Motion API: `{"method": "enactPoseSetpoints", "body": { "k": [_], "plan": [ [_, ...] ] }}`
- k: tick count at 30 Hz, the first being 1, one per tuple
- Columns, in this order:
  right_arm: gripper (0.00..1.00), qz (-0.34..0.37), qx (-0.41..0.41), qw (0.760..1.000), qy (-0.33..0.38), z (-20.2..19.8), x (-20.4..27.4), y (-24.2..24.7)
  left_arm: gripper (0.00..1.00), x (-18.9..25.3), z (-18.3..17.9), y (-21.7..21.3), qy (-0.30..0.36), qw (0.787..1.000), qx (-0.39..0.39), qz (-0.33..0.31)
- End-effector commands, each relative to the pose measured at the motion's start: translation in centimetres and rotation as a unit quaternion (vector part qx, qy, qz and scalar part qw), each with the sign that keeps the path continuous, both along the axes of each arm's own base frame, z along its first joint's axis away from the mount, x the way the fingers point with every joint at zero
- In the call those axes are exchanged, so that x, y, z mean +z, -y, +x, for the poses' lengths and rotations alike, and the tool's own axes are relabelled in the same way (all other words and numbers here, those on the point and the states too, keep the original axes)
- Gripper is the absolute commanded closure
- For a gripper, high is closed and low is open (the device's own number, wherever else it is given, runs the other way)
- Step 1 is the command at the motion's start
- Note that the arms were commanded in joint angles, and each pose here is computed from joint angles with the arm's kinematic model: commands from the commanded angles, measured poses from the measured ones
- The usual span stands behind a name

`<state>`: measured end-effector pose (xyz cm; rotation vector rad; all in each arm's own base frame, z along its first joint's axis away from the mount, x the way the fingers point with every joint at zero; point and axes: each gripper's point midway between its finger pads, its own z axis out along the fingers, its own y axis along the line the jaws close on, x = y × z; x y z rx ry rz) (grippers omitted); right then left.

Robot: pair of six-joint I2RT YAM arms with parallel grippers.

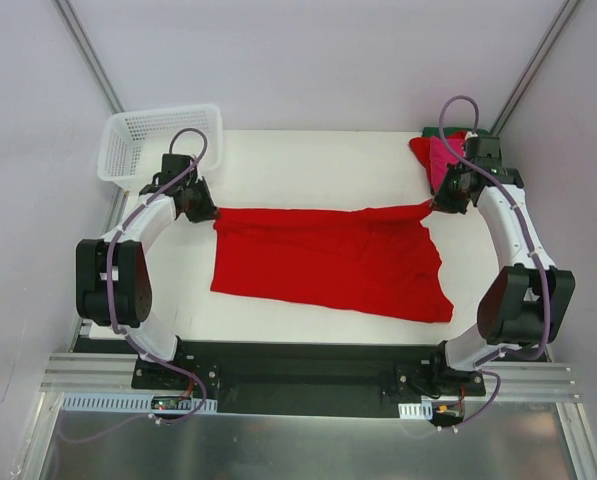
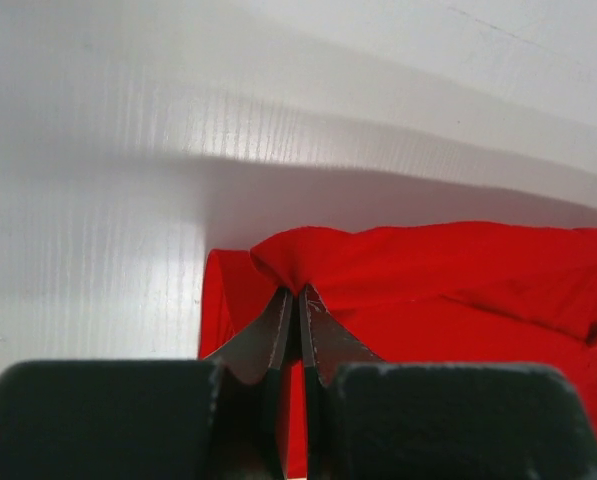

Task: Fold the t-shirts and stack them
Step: Fold the other side of the tshirt into a rectangle

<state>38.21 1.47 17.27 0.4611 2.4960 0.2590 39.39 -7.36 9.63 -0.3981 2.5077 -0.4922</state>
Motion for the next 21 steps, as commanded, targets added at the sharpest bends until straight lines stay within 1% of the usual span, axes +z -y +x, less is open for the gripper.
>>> {"method": "enactPoseSetpoints", "body": {
  "k": [1, 6, 11, 21],
  "plan": [
    [0.99, -0.004, -0.018, 1.0, 0.016, -2.0, 2.0, 0.5, 1.0, 1.7, -1.1, -1.0, 0.021, 1.0, 0.011, 0.014],
    [0.99, 0.001, -0.021, 1.0, 0.009, -4.2, 1.8, 0.3, 1.0, 1.2, -2.2, -1.3, 0.014, 1.0, 0.014, 0.017],
    [0.99, 0.006, -0.015, 1.0, 0.005, -6.4, 2.0, -0.1, 1.0, 0.9, -2.5, -1.5, 0.007, 1.0, 0.016, 0.019],
    [0.99, 0.022, -0.016, 1.0, 0.007, -12.2, 2.7, -1.0, 1.0, 0.5, -3.0, -1.6, -0.001, 1.0, 0.019, 0.021]
  ]
}}
